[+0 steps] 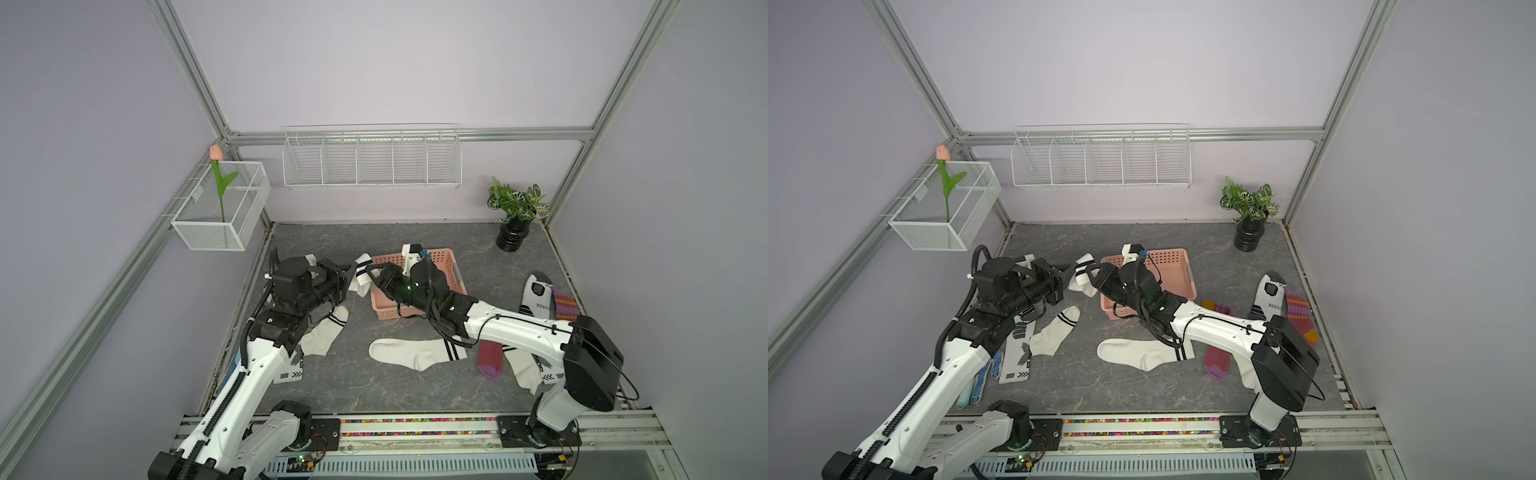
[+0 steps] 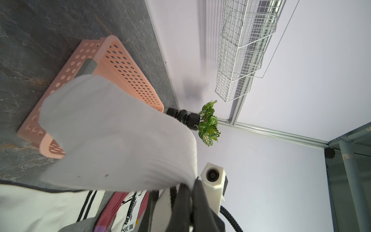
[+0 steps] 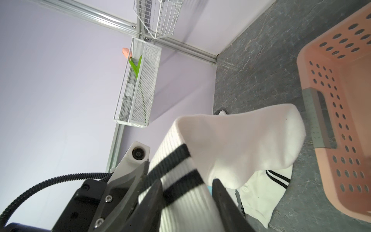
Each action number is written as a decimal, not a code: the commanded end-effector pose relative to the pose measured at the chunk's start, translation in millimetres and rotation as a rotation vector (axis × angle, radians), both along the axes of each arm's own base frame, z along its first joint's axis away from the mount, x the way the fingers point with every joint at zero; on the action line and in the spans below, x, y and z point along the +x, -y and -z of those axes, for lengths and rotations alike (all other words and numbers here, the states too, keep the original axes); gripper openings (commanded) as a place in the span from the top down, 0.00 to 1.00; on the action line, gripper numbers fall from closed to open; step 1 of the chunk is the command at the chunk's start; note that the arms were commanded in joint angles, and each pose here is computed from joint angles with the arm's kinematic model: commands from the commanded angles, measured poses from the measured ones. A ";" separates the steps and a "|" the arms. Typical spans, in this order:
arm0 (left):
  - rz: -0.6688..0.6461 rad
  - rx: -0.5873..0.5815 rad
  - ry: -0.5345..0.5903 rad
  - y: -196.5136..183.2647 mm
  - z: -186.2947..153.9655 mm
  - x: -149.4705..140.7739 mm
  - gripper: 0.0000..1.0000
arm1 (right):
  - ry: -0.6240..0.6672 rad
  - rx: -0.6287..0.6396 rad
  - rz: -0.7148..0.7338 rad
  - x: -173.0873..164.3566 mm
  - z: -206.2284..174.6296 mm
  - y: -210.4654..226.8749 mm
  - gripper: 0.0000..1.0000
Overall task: Place the socks together as a pair
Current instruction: Flatten out the sock.
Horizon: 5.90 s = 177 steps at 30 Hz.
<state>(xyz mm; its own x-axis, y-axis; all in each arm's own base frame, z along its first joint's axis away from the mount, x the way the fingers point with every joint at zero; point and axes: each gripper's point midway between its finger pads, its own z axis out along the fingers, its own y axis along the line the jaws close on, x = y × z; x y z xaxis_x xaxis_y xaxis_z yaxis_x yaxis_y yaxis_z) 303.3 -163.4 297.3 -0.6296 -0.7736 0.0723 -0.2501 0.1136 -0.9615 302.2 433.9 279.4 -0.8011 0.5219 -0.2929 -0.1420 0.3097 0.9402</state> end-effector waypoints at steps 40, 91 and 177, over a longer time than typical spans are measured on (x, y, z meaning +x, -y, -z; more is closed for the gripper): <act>-0.236 0.748 -0.135 -119.5 105.8 -75.9 0.21 | 0.059 -0.574 -0.378 -126.7 64.3 60.8 0.93; 0.478 0.677 -0.097 37.5 263.9 -49.0 0.82 | -0.075 -0.893 -0.342 -121.8 156.7 187.7 0.89; 0.478 0.726 -0.033 39.9 236.4 -86.8 1.00 | -0.183 -1.085 -0.400 -77.2 221.1 255.4 0.89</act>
